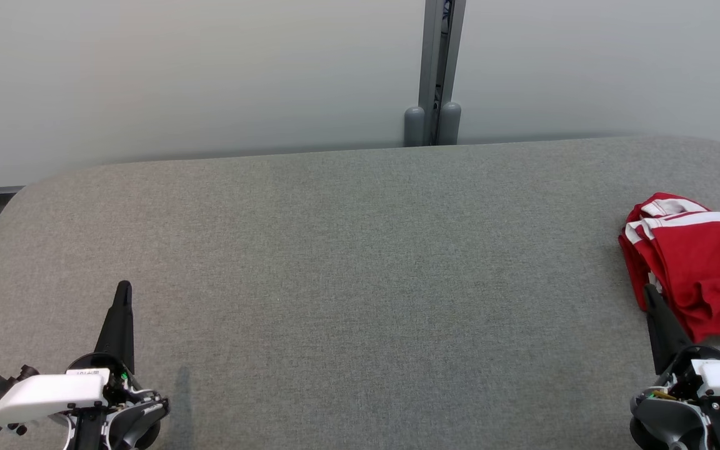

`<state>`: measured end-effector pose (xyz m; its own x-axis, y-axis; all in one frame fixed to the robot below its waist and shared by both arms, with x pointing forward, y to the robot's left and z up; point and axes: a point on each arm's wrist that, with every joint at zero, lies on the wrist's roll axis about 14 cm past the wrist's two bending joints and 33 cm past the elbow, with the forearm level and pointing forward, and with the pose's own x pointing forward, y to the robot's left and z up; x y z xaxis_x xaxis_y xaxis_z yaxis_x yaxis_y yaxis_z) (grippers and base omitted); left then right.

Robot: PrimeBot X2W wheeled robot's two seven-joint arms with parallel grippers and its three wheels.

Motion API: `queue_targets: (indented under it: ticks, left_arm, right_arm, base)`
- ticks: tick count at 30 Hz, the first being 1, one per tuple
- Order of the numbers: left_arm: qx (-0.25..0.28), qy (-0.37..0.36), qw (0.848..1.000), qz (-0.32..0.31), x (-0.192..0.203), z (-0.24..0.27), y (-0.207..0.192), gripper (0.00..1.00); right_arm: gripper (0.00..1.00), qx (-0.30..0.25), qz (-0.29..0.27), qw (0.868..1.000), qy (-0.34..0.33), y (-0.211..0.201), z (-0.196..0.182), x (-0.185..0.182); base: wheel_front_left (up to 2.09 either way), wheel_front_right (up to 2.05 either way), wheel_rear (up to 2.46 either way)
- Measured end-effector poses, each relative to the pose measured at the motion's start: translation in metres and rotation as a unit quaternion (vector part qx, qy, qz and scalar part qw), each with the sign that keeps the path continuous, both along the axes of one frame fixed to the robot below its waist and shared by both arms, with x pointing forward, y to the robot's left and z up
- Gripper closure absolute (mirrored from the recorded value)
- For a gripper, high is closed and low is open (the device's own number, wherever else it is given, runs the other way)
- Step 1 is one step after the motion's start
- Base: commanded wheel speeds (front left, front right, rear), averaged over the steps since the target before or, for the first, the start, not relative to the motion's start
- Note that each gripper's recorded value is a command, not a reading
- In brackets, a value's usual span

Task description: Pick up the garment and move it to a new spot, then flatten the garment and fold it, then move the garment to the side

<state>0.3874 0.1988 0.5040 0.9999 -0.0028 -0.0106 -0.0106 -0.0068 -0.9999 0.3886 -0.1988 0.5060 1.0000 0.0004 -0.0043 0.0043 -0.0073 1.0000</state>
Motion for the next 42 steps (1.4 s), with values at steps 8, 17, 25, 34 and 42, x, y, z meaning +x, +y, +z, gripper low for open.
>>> queue_targets:
  ticks: [8,17,25,34,42]
  left_arm:
    - [0.000,0.000,1.000,0.000,0.0000,-0.0001,0.0002,1.00]
    - [0.000,0.000,1.000,0.000,-0.0001,-0.0001,0.0003,1.00]
    - [0.001,0.000,1.000,0.001,-0.0001,-0.0001,0.0004,1.00]
    - [0.000,0.000,1.000,0.001,-0.0001,-0.0001,0.0005,1.00]
    - [0.000,0.000,1.000,0.001,-0.0001,-0.0001,0.0005,1.00]
  right_arm:
    - [1.00,0.000,0.000,1.000,0.000,0.0000,0.0000,0.0000]
    - [1.00,0.000,0.000,1.000,0.000,0.0000,0.0000,0.0000]
    - [1.00,0.000,0.000,1.000,0.000,0.0000,0.0000,0.0000]
    - [1.00,0.000,0.000,1.000,0.000,0.0000,0.0000,0.0000]
    - [1.00,0.000,0.000,1.000,0.000,0.0000,0.0000,0.0000]
  base:
    - [0.00,0.00,0.00]
    - [0.00,0.00,0.00]
    - [0.00,0.00,0.00]
    - [0.00,0.00,0.00]
    - [0.00,0.00,0.00]
